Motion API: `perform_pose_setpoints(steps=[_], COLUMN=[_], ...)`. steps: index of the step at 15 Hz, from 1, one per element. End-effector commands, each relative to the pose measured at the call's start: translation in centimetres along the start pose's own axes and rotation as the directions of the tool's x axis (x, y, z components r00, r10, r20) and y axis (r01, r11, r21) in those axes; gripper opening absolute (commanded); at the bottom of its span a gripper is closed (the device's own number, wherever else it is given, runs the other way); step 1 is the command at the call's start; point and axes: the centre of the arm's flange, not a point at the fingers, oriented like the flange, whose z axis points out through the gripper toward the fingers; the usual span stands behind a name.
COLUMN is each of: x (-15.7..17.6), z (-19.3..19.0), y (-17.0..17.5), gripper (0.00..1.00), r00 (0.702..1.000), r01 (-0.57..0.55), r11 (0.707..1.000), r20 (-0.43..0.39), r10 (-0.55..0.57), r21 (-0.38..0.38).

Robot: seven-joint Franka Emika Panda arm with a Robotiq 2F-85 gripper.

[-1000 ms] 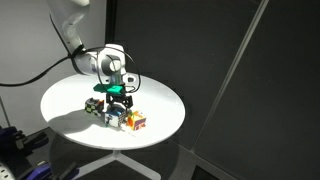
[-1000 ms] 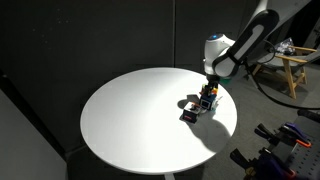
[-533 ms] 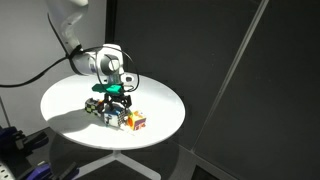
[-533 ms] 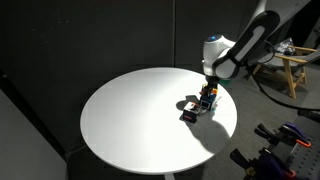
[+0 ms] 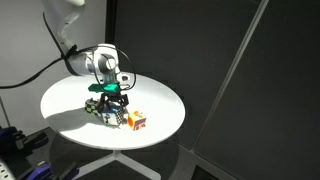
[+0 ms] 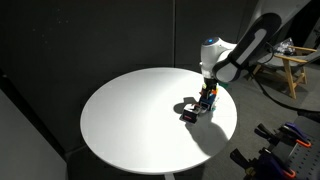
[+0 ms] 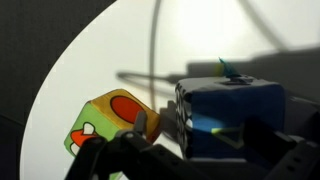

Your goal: Move the middle square toy backwards then flip it over to the left.

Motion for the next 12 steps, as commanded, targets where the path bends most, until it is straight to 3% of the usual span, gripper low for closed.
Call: perform_pose_setpoints(steps=[1, 12], x=[-1.1, -2.6], z=[-0.3, -0.8], y=[-1.2, -4.0], gripper=[1.00, 1.00], r00=[1.000, 0.998], r01=[0.006, 0.067], r11=[1.000, 0.997], r20=[-0.006, 0.000], r10=[-0.006, -0.067], r21=[-0.025, -0.025])
